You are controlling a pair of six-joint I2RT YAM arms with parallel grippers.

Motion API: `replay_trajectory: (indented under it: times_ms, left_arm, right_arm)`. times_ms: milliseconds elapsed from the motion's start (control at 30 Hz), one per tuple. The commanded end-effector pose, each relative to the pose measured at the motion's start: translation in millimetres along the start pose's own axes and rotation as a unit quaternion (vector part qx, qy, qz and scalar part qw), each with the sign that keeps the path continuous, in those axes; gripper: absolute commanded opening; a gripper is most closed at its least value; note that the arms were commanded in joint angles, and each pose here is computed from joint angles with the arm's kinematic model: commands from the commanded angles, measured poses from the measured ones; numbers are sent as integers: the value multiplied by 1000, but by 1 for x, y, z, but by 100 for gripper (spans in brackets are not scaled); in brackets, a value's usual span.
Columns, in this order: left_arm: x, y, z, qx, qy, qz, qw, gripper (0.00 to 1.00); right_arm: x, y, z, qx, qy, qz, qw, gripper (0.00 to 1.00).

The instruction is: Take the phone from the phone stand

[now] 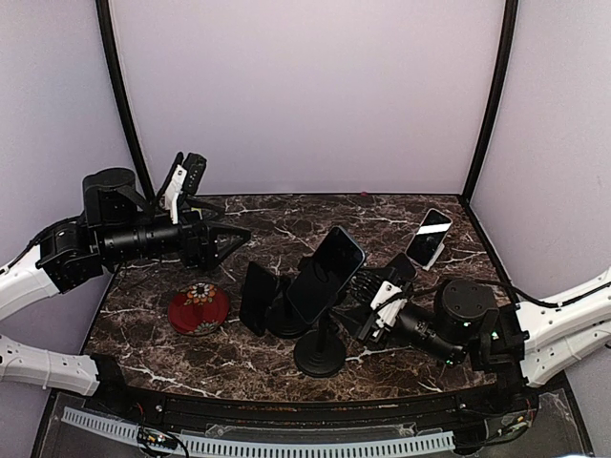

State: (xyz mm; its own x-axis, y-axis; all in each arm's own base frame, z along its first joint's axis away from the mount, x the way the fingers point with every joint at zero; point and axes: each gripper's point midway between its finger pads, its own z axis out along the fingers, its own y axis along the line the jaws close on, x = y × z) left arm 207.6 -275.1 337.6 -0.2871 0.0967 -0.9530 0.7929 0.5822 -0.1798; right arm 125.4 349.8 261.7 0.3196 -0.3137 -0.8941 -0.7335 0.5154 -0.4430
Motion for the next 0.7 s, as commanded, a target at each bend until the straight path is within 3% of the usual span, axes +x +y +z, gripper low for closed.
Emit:
replay_trajectory:
  times_ms: [0,167,667]
  left_arm:
    - [-2,-6,-3,12,-8,0,1000,99]
    - [0,-8,-3,16,-4,-2,1000,99]
    - [3,-11,-1,20,3,-6,1000,99]
  right_arm:
    - [-7,-9,-1,32,-15,-5,999,70]
    - [-6,-16,0,55,-20,-17,998,64]
    - [-3,-10,5,71,-37,-72,994,59]
